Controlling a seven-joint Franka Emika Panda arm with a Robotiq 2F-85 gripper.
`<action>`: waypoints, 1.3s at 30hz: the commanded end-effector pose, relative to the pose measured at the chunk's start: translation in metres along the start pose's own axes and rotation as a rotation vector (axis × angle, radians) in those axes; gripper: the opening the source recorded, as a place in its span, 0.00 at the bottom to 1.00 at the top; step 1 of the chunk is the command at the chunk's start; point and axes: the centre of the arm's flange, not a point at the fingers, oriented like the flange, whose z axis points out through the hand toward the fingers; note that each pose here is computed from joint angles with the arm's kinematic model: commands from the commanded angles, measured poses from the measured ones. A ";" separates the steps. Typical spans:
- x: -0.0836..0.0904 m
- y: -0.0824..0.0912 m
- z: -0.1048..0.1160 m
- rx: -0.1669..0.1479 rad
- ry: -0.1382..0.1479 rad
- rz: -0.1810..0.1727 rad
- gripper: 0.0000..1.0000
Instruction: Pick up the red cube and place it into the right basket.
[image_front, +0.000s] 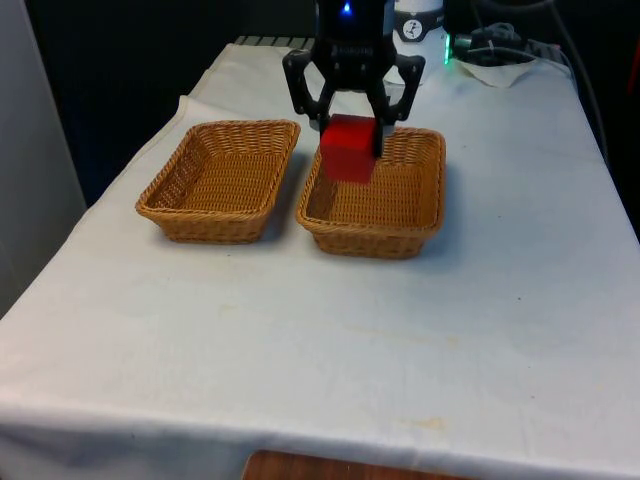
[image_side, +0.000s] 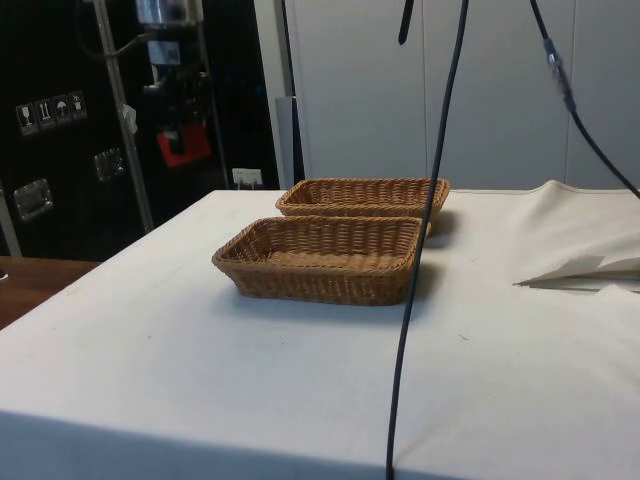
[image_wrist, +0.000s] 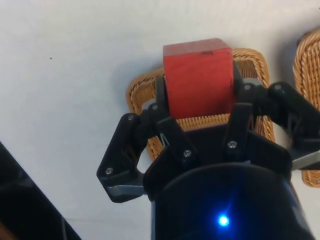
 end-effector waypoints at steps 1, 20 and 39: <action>0.000 0.000 0.000 0.012 0.014 -0.012 0.06; -0.014 0.020 0.002 0.007 -0.004 -0.052 0.06; -0.040 0.056 0.003 -0.010 0.001 -0.092 0.06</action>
